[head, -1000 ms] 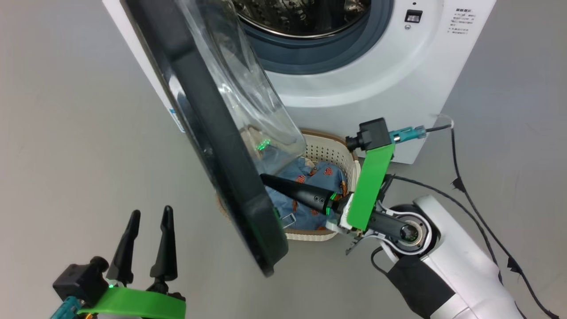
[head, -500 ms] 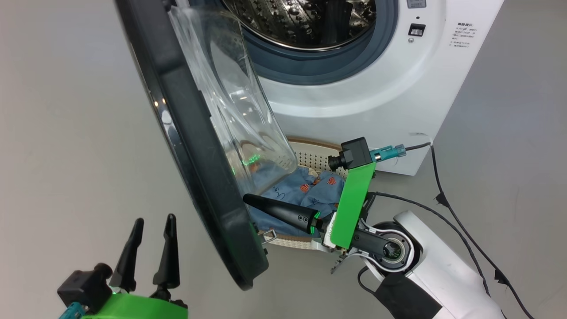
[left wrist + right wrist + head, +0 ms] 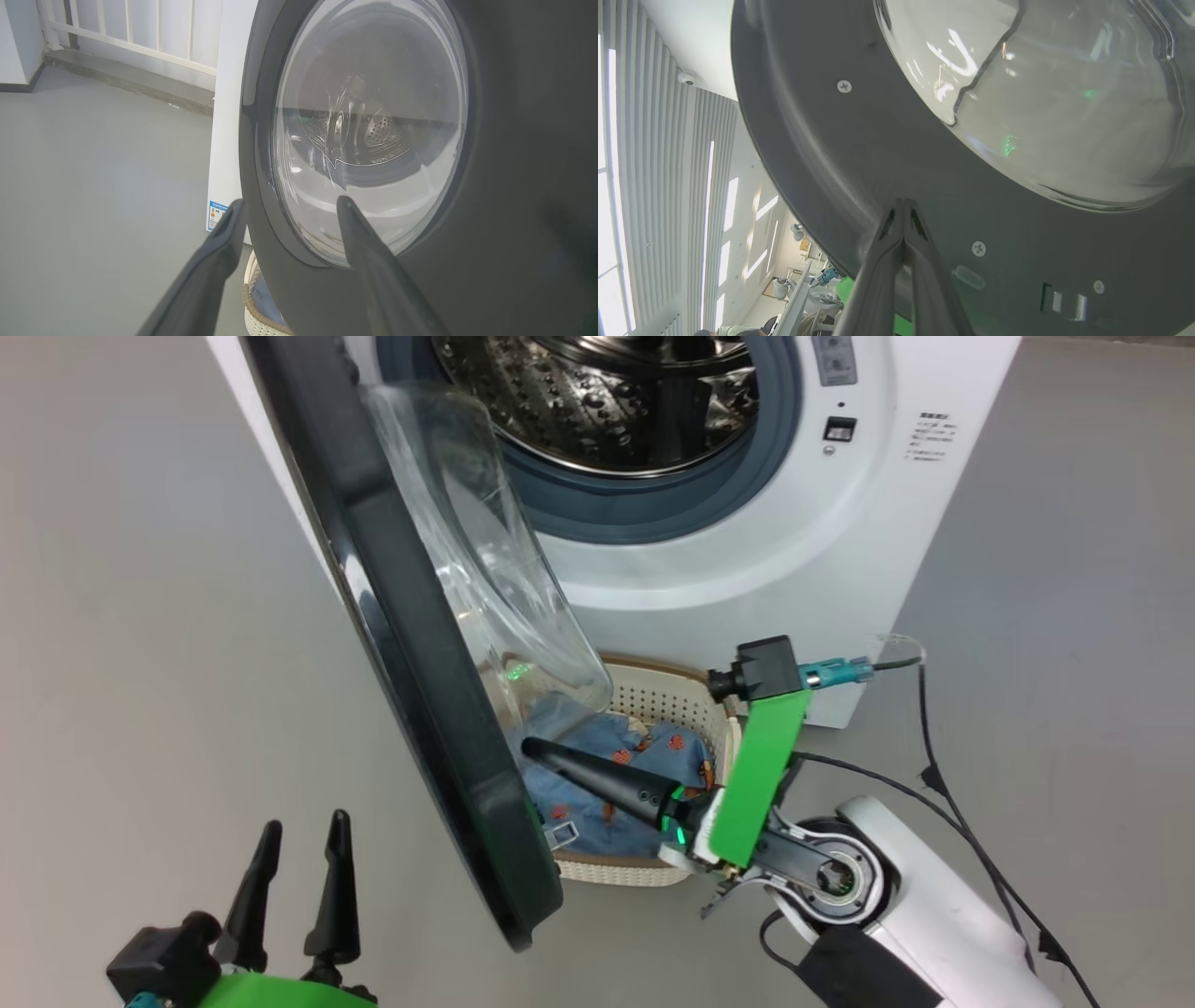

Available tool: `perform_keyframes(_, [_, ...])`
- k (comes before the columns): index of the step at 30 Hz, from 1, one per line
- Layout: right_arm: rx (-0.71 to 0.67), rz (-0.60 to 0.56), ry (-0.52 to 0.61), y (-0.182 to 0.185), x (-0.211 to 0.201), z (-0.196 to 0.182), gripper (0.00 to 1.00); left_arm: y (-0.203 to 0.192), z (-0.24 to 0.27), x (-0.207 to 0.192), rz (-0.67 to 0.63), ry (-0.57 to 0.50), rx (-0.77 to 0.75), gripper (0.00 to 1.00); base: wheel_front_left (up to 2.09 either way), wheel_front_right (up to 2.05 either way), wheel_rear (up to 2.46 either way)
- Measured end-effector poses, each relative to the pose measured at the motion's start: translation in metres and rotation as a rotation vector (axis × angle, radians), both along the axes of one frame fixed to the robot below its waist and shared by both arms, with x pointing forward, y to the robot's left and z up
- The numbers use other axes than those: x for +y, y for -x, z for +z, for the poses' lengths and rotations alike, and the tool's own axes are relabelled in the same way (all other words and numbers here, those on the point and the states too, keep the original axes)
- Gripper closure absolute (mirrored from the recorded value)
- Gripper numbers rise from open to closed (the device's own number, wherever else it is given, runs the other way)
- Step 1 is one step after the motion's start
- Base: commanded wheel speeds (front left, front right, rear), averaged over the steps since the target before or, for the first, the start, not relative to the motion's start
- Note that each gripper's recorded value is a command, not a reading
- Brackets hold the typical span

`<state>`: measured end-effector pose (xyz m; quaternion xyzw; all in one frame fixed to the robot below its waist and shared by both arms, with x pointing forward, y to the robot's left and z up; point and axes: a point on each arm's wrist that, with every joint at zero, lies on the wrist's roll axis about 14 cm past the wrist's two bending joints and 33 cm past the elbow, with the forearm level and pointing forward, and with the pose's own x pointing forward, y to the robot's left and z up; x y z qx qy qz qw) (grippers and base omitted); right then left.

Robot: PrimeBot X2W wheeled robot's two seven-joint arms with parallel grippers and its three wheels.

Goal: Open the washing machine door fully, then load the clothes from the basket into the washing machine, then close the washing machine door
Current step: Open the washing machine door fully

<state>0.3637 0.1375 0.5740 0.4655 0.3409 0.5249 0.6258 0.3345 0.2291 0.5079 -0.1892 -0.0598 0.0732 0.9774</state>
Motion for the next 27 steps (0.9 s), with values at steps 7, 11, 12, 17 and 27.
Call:
perform_keyframes(7, [-0.06,-0.139,-0.003,-0.019,-0.038,0.01,1.0,-0.004,0.003,-0.001,-0.01,-0.023,-0.01,0.0,0.0,0.0,0.0])
perform_keyframes(11, [-0.129,-0.226,0.013,-0.026,-0.06,0.016,1.0,-0.006,0.005,-0.003,-0.018,-0.027,-0.016,0.0,0.0,0.0,0.0])
perform_keyframes(12, [-0.148,-0.254,0.014,-0.028,-0.065,0.019,1.0,-0.006,0.005,-0.003,-0.02,-0.026,-0.017,0.0,0.0,0.0,0.0])
perform_keyframes(17, [-0.299,-0.409,0.076,-0.042,-0.096,0.024,0.8,-0.002,0.002,-0.008,-0.032,-0.021,-0.008,0.0,0.0,0.0,0.0])
perform_keyframes(27, [-0.463,-0.651,0.142,-0.045,-0.151,0.014,0.0,-0.003,0.004,-0.012,-0.047,-0.026,-0.016,0.0,0.0,0.0,0.0])
